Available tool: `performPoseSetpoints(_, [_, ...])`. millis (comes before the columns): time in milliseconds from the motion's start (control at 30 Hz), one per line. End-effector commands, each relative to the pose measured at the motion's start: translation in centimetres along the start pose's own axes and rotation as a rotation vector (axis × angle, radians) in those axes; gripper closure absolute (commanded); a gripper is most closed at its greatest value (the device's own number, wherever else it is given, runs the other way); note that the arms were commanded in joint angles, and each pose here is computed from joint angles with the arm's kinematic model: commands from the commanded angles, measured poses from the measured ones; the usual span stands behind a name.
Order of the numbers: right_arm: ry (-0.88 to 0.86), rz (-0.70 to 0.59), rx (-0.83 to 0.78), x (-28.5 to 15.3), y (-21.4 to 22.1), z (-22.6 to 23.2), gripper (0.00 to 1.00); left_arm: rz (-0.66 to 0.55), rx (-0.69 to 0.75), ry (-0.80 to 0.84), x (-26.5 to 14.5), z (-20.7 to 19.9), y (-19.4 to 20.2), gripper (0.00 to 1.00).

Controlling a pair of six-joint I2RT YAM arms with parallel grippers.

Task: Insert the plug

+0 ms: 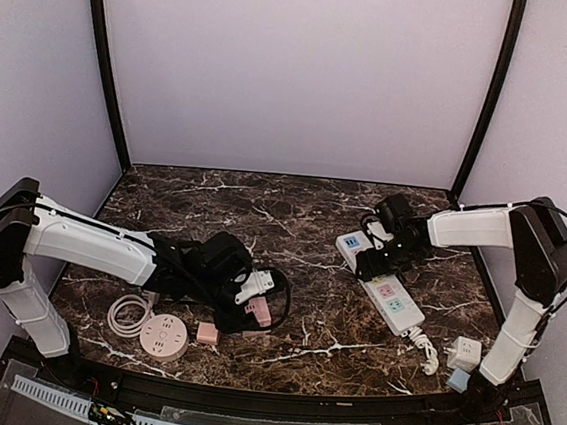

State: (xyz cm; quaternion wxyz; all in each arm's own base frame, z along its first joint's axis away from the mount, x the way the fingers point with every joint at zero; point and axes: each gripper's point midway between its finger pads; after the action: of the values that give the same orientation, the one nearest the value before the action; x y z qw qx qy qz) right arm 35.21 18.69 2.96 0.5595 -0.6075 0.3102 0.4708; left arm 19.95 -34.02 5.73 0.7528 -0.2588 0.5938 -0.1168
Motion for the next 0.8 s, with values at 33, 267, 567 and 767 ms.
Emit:
performPoseSetpoints(33, [-0.062, 0.010, -0.071, 0.6, -0.7, 1.9, 0.34, -0.061, 0.017, -0.017, -1.5, 0.1, -1.0, 0.55])
performPoseSetpoints(267, [-0.200, 0.038, -0.278, 1.4, -0.6, 8.2, 0.36, -0.106, 0.022, -0.041, -2.3, 0.4, -1.4, 0.55])
performPoseSetpoints(567, [-0.390, 0.090, -0.610, 2.4, 2.1, 16.7, 0.29, -0.118, 0.026, -0.044, -2.6, 0.4, -1.4, 0.54])
performPoseSetpoints(767, [-0.523, 0.094, -0.707, 0.3, 4.9, 19.1, 0.26, -0.119, 0.036, -0.041, -2.6, 0.3, -1.3, 0.54])
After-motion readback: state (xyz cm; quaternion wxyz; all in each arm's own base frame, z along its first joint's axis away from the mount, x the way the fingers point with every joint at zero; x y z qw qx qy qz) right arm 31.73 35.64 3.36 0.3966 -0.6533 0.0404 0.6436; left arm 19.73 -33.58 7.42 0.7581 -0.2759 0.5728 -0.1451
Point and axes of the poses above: each gripper's point midway between its finger pads, its own x axis out along the fingers, its own z axis along the line the jaws close on, y = z × x, and after that the axes turned 9 degrees about x, right-handed
